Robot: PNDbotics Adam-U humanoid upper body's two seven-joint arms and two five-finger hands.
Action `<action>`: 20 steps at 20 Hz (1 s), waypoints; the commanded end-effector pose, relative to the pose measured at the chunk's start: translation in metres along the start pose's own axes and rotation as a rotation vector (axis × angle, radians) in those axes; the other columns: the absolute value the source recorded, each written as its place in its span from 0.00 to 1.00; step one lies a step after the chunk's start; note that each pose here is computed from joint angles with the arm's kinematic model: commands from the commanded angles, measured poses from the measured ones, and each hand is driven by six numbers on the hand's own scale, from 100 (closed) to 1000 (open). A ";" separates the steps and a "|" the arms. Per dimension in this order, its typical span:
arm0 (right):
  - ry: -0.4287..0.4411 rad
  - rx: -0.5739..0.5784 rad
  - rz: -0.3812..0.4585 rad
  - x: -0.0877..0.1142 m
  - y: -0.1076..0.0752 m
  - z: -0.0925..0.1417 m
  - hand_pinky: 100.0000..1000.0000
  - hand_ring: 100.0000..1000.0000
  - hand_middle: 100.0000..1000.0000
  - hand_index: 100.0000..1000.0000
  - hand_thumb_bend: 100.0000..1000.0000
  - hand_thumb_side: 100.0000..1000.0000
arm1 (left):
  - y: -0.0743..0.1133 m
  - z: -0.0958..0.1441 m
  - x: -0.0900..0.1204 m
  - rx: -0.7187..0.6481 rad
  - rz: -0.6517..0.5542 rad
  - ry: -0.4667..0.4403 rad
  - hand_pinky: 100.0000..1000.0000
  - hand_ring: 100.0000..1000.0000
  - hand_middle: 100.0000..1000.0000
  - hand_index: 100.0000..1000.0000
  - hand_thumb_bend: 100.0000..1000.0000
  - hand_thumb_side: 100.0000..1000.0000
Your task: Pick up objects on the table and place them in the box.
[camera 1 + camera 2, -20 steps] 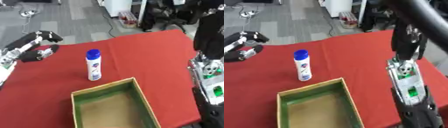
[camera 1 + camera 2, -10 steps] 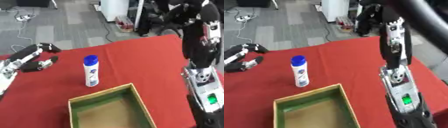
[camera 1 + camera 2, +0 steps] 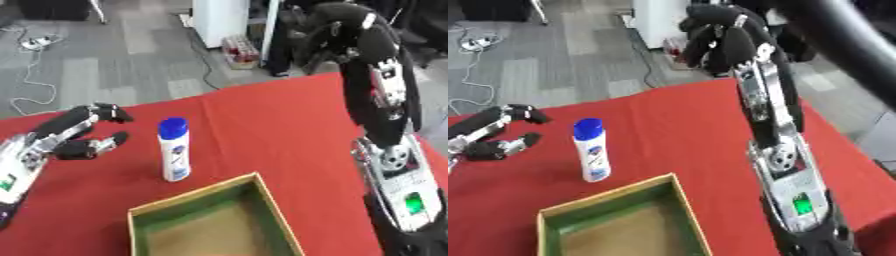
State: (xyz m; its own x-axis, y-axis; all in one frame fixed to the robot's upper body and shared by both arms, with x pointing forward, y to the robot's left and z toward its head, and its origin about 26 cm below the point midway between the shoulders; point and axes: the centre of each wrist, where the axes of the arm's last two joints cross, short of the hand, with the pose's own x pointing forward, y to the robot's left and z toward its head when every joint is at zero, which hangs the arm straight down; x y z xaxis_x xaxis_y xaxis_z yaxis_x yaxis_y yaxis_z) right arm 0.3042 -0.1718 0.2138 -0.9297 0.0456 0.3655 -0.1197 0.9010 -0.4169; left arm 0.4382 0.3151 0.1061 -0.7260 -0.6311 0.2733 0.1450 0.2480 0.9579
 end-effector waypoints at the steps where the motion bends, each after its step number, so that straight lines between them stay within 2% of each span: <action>1: -0.028 0.019 0.013 0.004 -0.003 -0.006 0.37 0.45 0.59 0.76 0.00 1.00 | 0.010 -0.016 0.009 -0.003 -0.039 -0.060 0.71 0.72 0.68 0.81 0.22 1.00; 10: -0.026 0.035 0.016 0.004 -0.004 -0.005 0.37 0.45 0.60 0.76 0.00 1.00 | -0.005 -0.024 0.016 -0.066 -0.052 -0.116 0.72 0.74 0.70 0.83 0.26 1.00; 20: -0.044 0.072 0.002 0.006 0.001 -0.011 0.39 0.46 0.62 0.77 0.00 1.00 | -0.013 -0.017 0.004 -0.074 -0.042 -0.074 0.77 0.83 0.74 0.85 0.24 1.00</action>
State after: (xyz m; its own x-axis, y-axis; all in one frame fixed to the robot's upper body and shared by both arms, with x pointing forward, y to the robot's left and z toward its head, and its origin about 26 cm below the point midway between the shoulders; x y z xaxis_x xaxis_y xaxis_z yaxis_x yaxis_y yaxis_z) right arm 0.3041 -0.1683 0.2162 -0.9332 0.0368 0.3575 -0.1457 0.8706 -0.4699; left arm 0.4393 0.2967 0.0825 -0.7690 -0.5844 0.2589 0.1986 0.1666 0.9658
